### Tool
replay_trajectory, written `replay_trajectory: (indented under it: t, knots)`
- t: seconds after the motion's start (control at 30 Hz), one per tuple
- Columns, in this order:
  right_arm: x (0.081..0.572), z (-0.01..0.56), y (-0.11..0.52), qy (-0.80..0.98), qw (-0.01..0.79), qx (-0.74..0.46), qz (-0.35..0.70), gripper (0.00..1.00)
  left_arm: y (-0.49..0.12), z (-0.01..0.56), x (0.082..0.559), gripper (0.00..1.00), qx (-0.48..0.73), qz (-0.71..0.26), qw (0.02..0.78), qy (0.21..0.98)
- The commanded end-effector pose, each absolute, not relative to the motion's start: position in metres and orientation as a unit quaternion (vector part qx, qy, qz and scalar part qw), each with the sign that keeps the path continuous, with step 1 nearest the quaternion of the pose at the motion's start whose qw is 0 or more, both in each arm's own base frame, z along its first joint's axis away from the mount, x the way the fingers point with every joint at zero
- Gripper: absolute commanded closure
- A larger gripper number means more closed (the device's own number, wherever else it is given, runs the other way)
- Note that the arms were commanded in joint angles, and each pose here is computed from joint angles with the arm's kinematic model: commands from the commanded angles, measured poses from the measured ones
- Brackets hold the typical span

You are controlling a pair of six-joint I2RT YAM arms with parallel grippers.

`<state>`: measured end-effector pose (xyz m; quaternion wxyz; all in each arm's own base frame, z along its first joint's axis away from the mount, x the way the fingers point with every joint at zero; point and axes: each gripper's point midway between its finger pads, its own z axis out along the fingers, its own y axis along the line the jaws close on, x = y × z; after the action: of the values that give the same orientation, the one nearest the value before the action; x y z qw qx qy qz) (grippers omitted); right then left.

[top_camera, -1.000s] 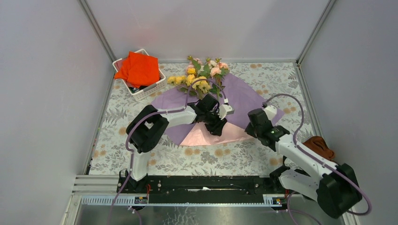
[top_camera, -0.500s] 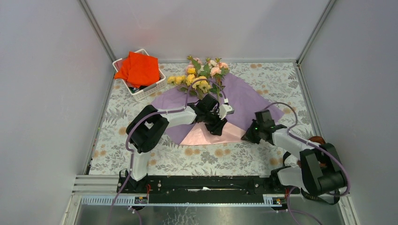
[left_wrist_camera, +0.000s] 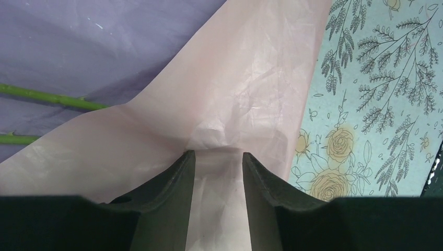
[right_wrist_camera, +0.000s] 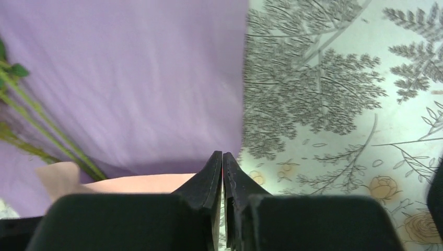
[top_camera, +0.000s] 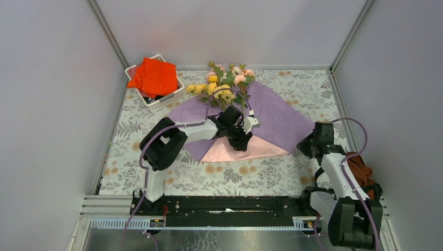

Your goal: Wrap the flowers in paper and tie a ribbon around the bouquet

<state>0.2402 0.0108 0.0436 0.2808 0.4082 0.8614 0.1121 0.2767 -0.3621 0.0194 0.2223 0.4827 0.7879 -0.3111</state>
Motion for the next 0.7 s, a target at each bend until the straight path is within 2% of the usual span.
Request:
replay_trajectory:
  t: [0.0,0.1,0.2,0.27,0.33,0.47,0.67]
  knots:
    - [0.236,0.071,0.029,0.866,0.281,0.389,0.139,0.79,-0.332,-0.018,0.267,0.53,0.481,-0.258,0.182,0.818]
    - [0.220,0.061,0.073,0.854,0.254,0.405,0.204,0.69,-0.332,-0.016,0.269,0.53,0.482,-0.256,0.186,0.817]
    - [0.206,0.044,0.109,0.840,0.203,0.431,0.259,0.54,-0.333,-0.015,0.268,0.53,0.481,-0.260,0.187,0.816]
    - [0.203,0.036,0.116,0.835,0.190,0.445,0.264,0.45,-0.333,-0.016,0.267,0.53,0.479,-0.262,0.187,0.817]
    - [0.206,0.032,0.113,0.827,0.196,0.457,0.263,0.41,-0.333,-0.017,0.265,0.53,0.478,-0.265,0.185,0.817]
    - [0.209,0.016,0.097,0.829,0.212,0.471,0.214,0.39,-0.333,-0.015,0.264,0.53,0.478,-0.268,0.184,0.816]
    - [0.212,-0.006,0.085,0.834,0.217,0.477,0.170,0.46,-0.333,-0.011,0.267,0.53,0.482,-0.263,0.194,0.813]
